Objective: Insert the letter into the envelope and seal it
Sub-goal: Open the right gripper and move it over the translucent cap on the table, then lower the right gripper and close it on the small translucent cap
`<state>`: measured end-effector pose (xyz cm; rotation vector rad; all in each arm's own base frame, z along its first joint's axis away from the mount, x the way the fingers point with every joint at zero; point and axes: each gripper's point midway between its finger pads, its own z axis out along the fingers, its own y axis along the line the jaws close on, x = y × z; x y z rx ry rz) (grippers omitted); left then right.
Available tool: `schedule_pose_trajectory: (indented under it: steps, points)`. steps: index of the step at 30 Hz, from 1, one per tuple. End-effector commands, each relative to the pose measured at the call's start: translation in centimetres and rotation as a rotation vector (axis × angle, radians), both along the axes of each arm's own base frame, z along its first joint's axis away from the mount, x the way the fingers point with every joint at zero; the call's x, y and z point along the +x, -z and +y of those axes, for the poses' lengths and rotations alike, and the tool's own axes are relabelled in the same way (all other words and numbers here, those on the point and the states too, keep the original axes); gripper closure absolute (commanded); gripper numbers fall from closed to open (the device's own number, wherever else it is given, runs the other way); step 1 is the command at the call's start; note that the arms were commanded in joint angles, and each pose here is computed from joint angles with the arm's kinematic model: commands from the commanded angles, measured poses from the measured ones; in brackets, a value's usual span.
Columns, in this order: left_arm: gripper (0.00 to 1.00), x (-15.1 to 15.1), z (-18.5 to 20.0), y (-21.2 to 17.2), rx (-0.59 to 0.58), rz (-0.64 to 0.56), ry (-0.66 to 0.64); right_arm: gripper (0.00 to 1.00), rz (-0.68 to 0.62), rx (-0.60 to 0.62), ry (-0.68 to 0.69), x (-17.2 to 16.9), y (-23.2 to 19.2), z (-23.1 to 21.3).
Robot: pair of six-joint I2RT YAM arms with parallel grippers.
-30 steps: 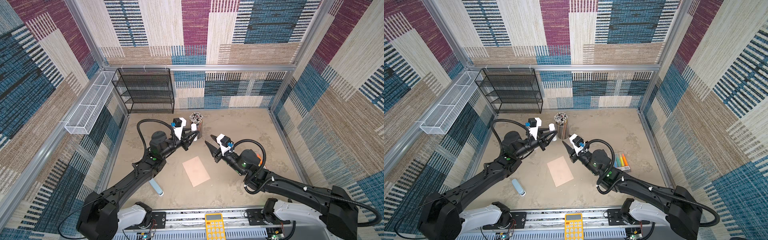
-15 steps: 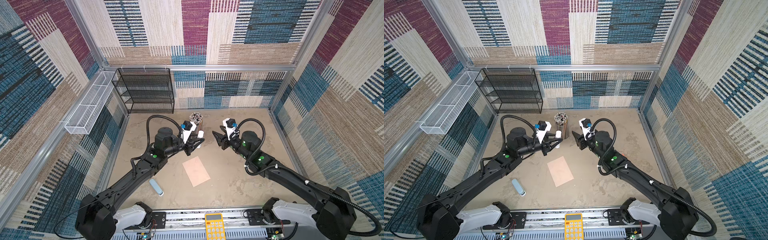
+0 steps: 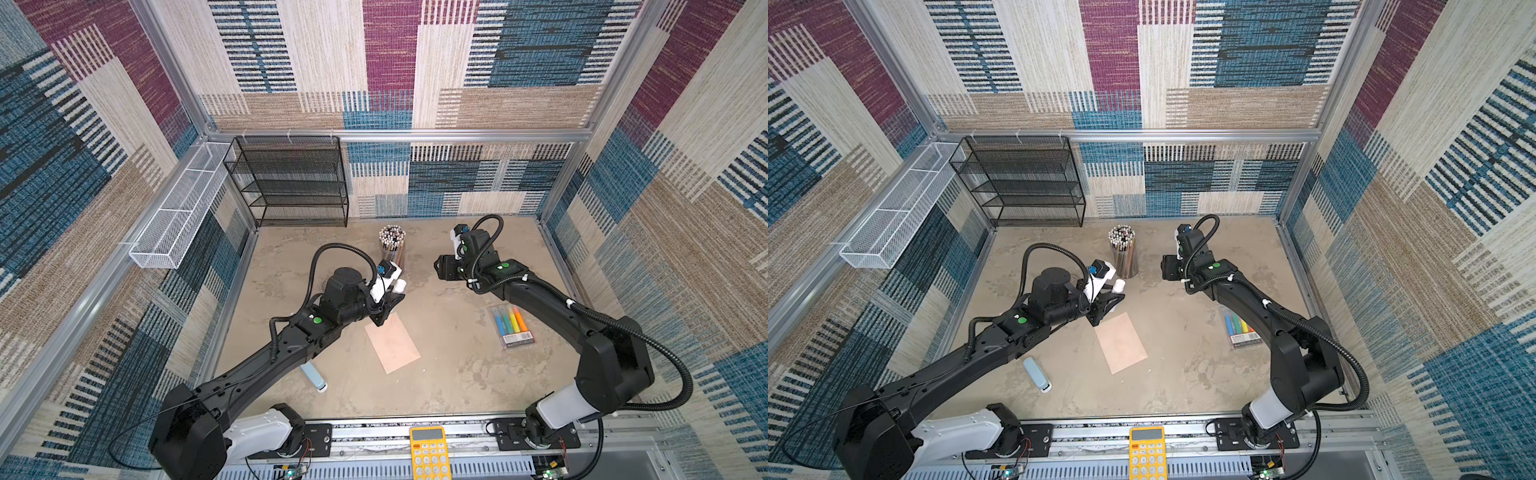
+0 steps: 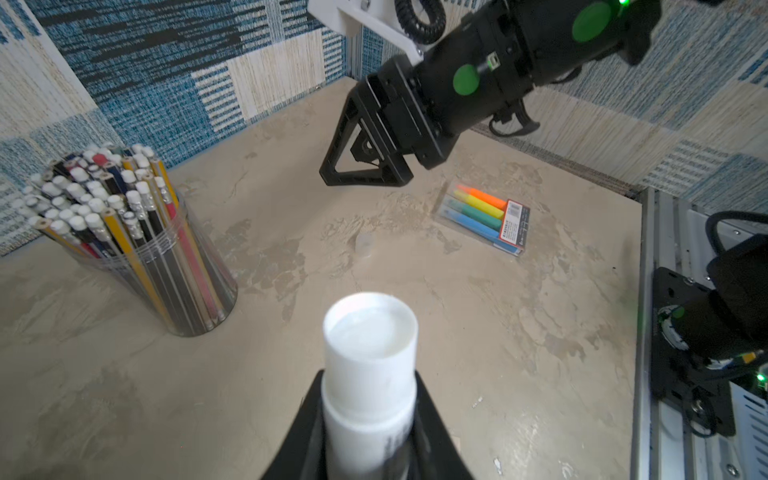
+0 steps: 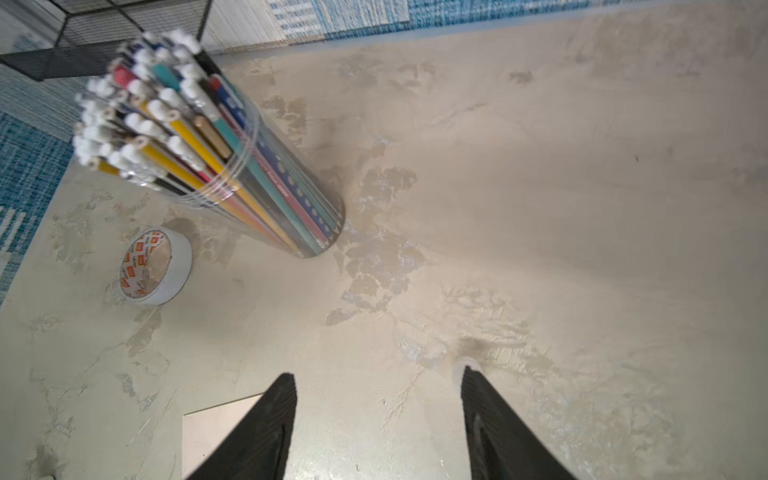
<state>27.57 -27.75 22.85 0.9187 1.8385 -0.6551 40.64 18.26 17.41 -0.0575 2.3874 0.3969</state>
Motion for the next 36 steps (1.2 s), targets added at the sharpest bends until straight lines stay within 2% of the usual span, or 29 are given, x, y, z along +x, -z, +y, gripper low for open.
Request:
schedule_pose_trajectory:
  steps: [1,6,14,19,32,36]
  points:
    - [1.0,-0.1,0.0,0.9,0.028,-0.014,-0.009,0.34,0.136,-0.011,0.055,-0.7,2.4,-1.2]
    - [1.0,-0.7,-0.2,2.2,0.041,0.01,-0.008,0.35,0.23,-0.008,0.055,-0.3,4.7,-1.0]
    - [1.0,-1.2,-0.1,3.5,0.058,0.027,-0.019,0.37,0.263,-0.038,0.105,0.8,4.8,-1.3]
    - [1.0,-1.1,0.2,4.0,0.07,0.034,-0.036,0.39,0.378,-0.086,0.118,0.7,6.7,-1.5]
    - [1.0,-1.2,0.5,4.6,0.085,0.034,-0.05,0.45,0.53,-0.136,0.126,0.2,10.2,-1.7]
    - [1.0,-1.3,0.5,4.6,0.086,0.033,-0.048,0.46,0.528,-0.143,0.132,0.7,10.2,-1.6]
